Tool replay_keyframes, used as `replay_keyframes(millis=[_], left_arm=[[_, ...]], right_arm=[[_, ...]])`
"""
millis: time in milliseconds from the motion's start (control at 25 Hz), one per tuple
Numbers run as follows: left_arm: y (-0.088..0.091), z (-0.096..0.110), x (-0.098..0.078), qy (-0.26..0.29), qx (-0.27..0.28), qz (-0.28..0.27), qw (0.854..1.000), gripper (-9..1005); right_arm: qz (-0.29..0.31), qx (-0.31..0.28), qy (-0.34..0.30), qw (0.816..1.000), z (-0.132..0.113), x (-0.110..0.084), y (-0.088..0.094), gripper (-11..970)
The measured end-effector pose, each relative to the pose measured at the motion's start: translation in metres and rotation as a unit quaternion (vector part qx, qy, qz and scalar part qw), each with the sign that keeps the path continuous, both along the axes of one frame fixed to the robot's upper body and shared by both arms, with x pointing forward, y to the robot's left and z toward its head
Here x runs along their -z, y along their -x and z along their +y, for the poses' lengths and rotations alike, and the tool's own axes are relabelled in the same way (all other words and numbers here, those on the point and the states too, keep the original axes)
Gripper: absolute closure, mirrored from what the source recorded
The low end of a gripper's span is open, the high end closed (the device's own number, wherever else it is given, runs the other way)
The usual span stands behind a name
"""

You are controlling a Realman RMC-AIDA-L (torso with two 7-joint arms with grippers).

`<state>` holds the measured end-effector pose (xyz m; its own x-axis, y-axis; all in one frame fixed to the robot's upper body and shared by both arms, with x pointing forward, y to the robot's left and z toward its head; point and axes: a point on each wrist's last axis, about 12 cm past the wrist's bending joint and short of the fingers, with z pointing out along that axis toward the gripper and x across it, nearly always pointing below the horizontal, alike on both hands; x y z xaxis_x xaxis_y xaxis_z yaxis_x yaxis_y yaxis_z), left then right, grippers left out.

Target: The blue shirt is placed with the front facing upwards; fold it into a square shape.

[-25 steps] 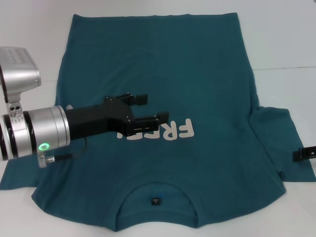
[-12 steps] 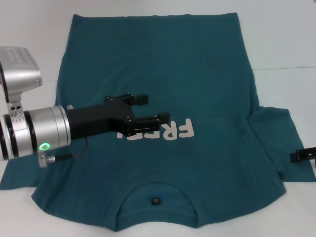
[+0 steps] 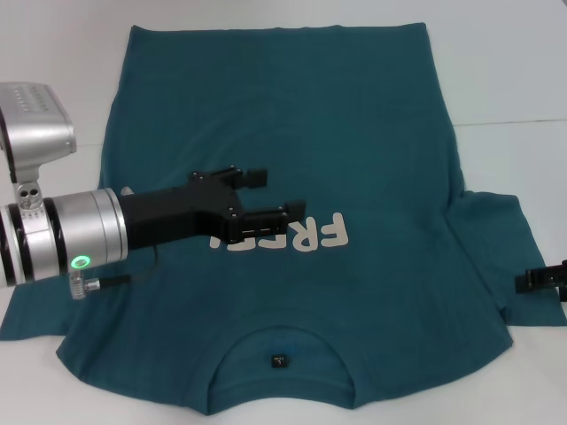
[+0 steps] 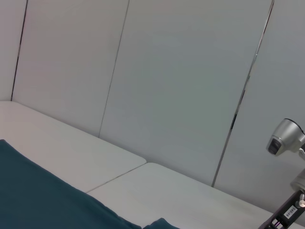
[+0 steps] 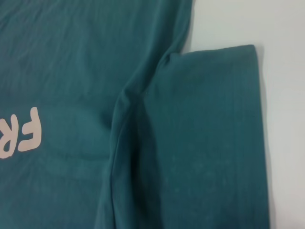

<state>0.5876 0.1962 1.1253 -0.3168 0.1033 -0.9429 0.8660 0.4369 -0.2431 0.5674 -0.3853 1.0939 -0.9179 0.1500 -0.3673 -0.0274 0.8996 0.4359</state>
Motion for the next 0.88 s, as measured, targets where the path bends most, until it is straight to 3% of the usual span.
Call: replay_keyframes(millis=[880], left_arm=[[0.0007, 0.0004, -0.0005, 0.001, 0.001, 0.0, 1.0, 122]], right_arm=[[-0.002, -0.001, 0.0, 1.0, 0.0011, 0.0011, -0.0002, 17]])
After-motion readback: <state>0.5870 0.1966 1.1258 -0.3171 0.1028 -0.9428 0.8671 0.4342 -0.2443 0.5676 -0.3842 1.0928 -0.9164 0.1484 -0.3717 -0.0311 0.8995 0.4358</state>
